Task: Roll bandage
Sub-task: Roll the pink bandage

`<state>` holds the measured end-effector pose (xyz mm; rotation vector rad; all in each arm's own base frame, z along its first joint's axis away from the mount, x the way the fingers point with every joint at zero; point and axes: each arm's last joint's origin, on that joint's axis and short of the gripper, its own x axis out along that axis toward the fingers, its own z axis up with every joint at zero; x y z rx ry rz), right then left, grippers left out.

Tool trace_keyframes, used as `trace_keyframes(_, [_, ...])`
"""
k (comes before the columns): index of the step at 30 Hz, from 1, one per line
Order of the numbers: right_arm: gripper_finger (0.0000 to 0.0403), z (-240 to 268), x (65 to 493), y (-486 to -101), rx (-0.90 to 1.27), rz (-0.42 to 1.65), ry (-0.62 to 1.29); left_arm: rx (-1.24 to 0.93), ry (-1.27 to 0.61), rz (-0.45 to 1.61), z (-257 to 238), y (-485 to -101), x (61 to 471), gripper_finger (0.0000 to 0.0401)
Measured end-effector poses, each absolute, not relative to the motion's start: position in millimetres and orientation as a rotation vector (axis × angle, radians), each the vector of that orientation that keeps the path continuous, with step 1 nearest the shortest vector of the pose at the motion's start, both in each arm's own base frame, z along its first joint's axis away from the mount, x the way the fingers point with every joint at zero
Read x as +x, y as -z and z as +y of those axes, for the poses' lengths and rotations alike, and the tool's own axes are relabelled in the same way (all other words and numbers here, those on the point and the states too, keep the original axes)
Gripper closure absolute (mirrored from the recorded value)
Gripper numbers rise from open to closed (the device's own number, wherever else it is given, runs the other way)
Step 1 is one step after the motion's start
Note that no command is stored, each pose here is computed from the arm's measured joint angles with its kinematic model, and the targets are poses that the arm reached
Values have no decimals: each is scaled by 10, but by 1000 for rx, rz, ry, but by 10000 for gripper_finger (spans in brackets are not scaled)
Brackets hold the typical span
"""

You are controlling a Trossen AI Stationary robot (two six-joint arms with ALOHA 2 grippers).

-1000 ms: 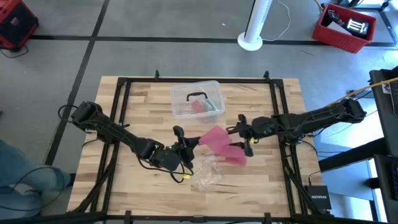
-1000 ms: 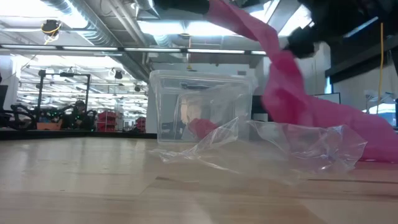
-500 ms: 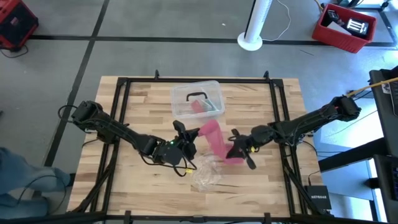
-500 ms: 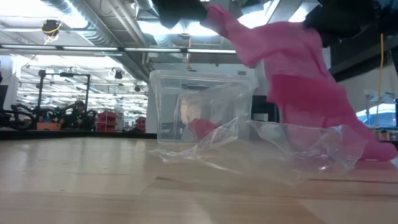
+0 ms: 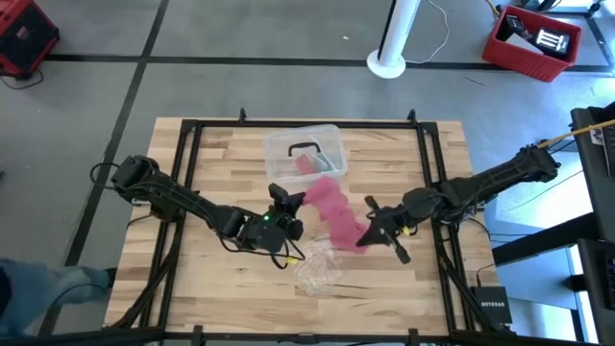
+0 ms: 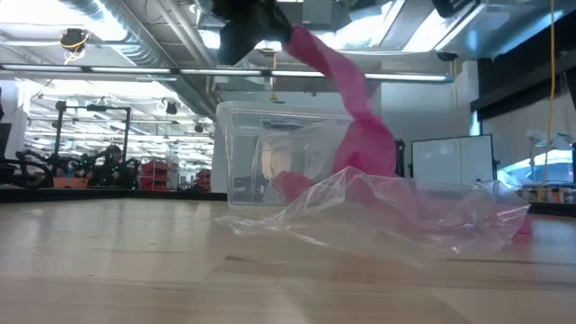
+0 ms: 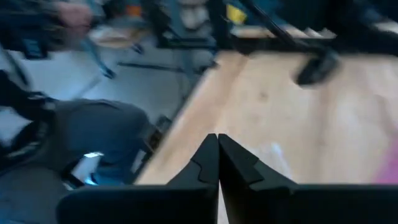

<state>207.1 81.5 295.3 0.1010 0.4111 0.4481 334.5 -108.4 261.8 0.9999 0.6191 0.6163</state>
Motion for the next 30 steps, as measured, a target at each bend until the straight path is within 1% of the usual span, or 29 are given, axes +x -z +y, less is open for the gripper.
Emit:
trace_keyframes(4, [344, 715, 1975, -3006, 22, 617, -244, 929, -624, 551, -1163, -2663, 3342, 396])
trace_keyframes(6, [312, 622, 1928, -2996, -58, 696, -122, 802, -631, 475, -1223, -2701, 3328, 396])
trace_keyframes(7, [296, 573, 1908, -2996, -103, 701, -73, 739, -611, 444, -1248, -2714, 3317, 396])
trace_keyframes(10, [256, 440, 1825, -2951, -177, 644, -35, 563, -500, 371, -1310, -2741, 3301, 396])
trace_keyframes(14, [223, 313, 1789, -2833, -95, 448, -114, 401, -338, 341, -1346, -2713, 3323, 396])
trace_keyframes(17, [215, 277, 1812, -2675, -59, 324, -135, 321, -268, 310, -1341, -2732, 3353, 396])
trace_keyframes(19, [215, 280, 1830, -2522, -53, 297, -135, 286, -226, 267, -1336, -2775, 3380, 396])
trace_keyframes(22, [220, 289, 1852, -2395, -47, 275, -143, 230, -155, 201, -1310, -2860, 3407, 396])
trace_keyframes(26, [229, 309, 1824, -2398, 8, 286, -200, 171, -140, 156, -1270, -2997, 3350, 396])
trace_keyframes(30, [233, 408, 1793, -2564, 63, 206, -332, 152, -158, 126, -1241, -3105, 3292, 396])
